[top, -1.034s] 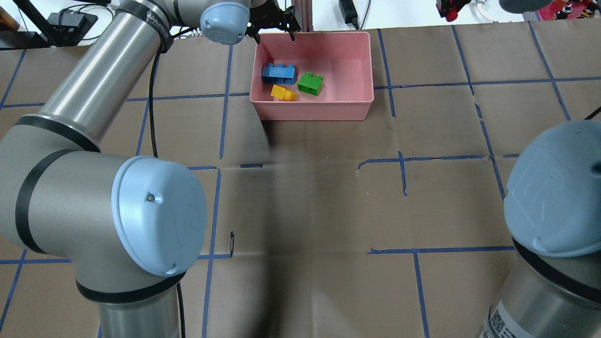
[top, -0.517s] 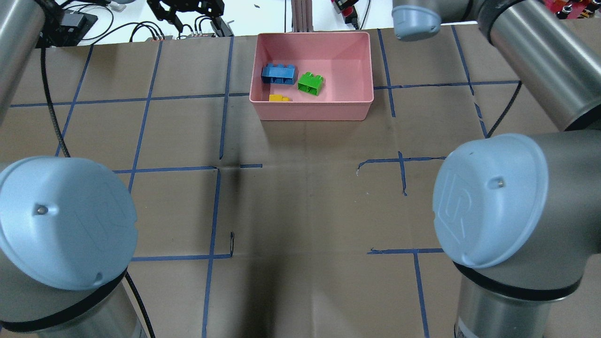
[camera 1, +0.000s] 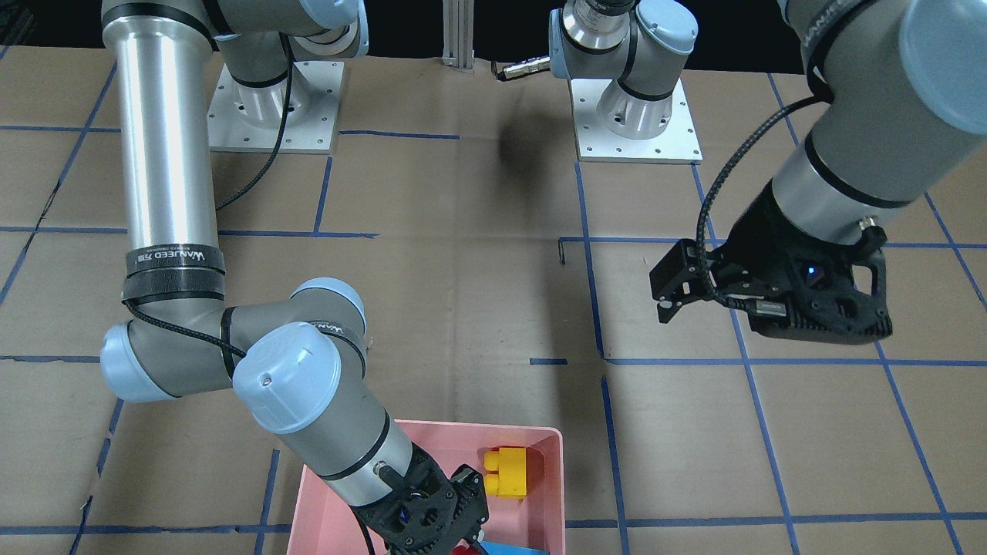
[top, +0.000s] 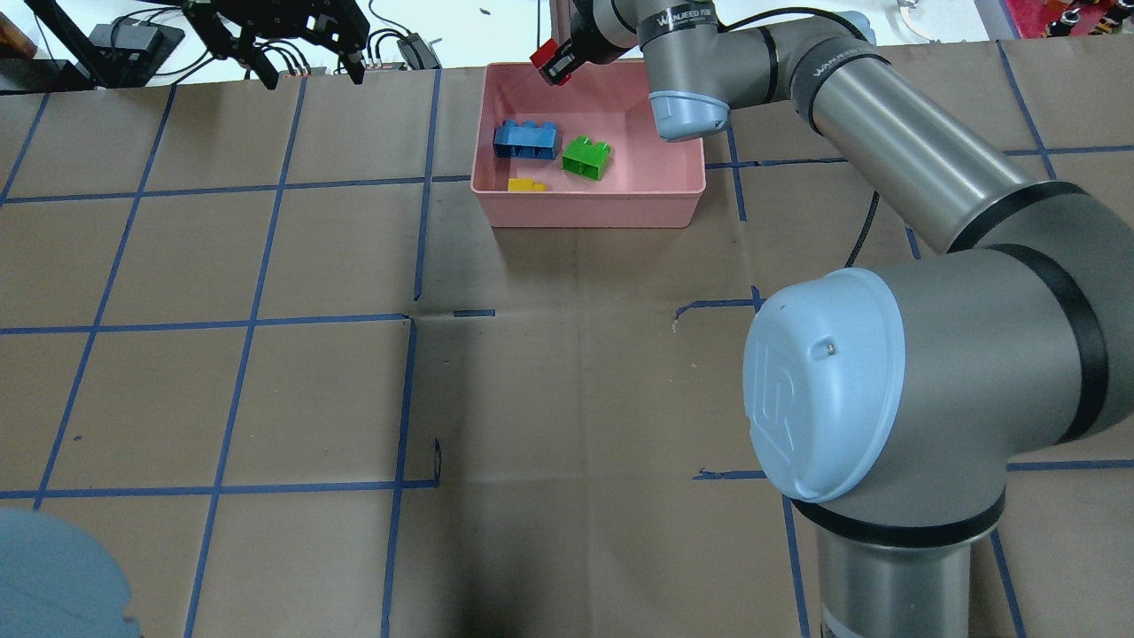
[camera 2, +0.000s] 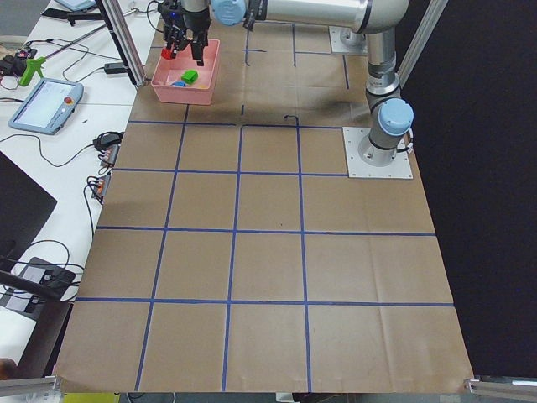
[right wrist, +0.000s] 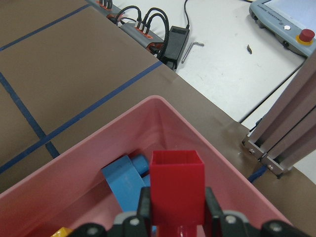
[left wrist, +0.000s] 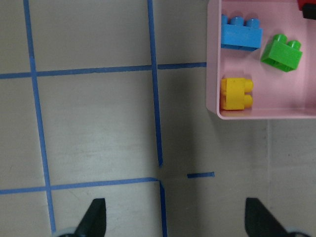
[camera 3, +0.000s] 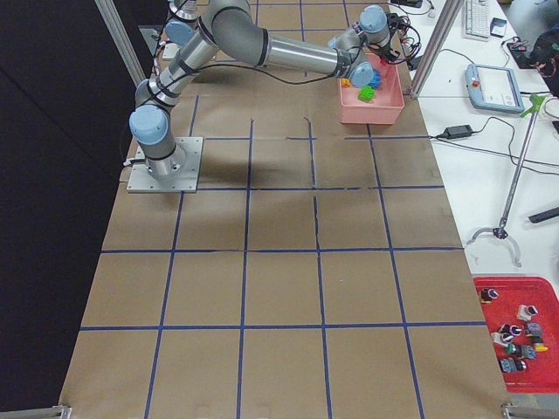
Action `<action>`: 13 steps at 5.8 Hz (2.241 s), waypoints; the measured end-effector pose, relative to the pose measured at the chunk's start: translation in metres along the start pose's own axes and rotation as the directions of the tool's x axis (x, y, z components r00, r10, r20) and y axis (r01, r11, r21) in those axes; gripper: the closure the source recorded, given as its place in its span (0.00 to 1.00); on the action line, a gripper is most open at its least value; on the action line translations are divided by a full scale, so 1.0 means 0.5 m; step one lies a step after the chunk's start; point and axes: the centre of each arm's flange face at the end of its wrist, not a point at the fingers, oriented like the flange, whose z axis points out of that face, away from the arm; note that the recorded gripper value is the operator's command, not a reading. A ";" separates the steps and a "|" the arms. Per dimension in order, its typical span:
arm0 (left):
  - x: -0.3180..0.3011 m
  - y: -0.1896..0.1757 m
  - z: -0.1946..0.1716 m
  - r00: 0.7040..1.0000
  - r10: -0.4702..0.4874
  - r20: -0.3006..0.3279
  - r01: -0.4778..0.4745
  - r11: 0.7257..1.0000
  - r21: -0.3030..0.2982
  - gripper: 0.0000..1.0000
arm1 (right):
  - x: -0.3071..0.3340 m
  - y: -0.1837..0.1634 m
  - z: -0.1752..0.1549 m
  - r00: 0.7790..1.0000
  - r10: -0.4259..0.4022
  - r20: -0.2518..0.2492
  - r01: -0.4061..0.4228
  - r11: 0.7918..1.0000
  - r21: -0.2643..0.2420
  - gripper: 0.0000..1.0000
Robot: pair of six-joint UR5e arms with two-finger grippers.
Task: Put all blocks into box
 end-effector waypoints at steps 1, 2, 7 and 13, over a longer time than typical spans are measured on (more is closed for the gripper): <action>0.016 0.065 -0.019 1.000 0.009 -0.002 -0.009 1.000 -0.003 0.00 | -0.004 0.001 -0.002 1.000 0.008 0.004 -0.008 1.000 -0.014 0.00; 0.035 0.129 -0.026 1.000 0.025 -0.004 -0.025 1.000 -0.010 0.00 | -0.005 0.002 -0.012 1.000 0.024 0.015 -0.023 0.999 -0.043 0.00; 0.047 0.232 0.037 0.994 0.105 -0.013 -0.106 0.992 -0.064 0.00 | -0.004 0.038 -0.169 0.994 0.102 -0.037 -0.108 0.965 -0.241 0.00; 0.022 0.239 0.023 0.994 0.098 0.055 -0.094 0.994 -0.062 0.00 | -0.199 0.137 -0.734 0.816 0.469 -0.338 -0.577 0.692 -0.434 0.00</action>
